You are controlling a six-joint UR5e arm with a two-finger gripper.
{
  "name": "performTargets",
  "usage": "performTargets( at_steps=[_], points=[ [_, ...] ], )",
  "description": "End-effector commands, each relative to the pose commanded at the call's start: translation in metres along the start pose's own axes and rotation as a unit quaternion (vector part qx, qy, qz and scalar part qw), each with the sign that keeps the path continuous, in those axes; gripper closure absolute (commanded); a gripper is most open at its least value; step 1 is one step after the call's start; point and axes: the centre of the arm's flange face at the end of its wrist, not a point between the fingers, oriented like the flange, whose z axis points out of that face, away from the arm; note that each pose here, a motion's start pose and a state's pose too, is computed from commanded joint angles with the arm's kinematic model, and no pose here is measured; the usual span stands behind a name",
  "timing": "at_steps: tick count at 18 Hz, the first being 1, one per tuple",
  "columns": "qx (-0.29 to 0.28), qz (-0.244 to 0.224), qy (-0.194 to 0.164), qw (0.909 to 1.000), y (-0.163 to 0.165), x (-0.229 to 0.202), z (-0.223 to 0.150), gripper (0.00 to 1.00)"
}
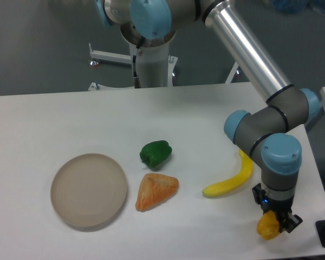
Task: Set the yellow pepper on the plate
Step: 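Lift the held yellow pepper up from beside the banana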
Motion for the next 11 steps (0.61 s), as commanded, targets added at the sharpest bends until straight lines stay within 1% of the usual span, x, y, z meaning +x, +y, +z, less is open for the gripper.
performTargets(
  at_steps=[4, 5, 6, 7, 11],
  points=[
    [0.001, 0.000, -0.003, 1.0000, -0.005, 0.001, -0.010, 0.44],
    [0.002, 0.005, -0.003, 1.0000, -0.012, 0.003, -0.016, 0.44],
    [0.003, 0.009, -0.001, 1.0000, -0.021, 0.008, -0.022, 0.44],
    [0.003, 0.007, 0.001, 1.0000, -0.024, 0.013, -0.028, 0.44],
    [0.000, -0.012, 0.019, 0.9997, -0.023, 0.041, -0.054, 0.44]
  ],
)
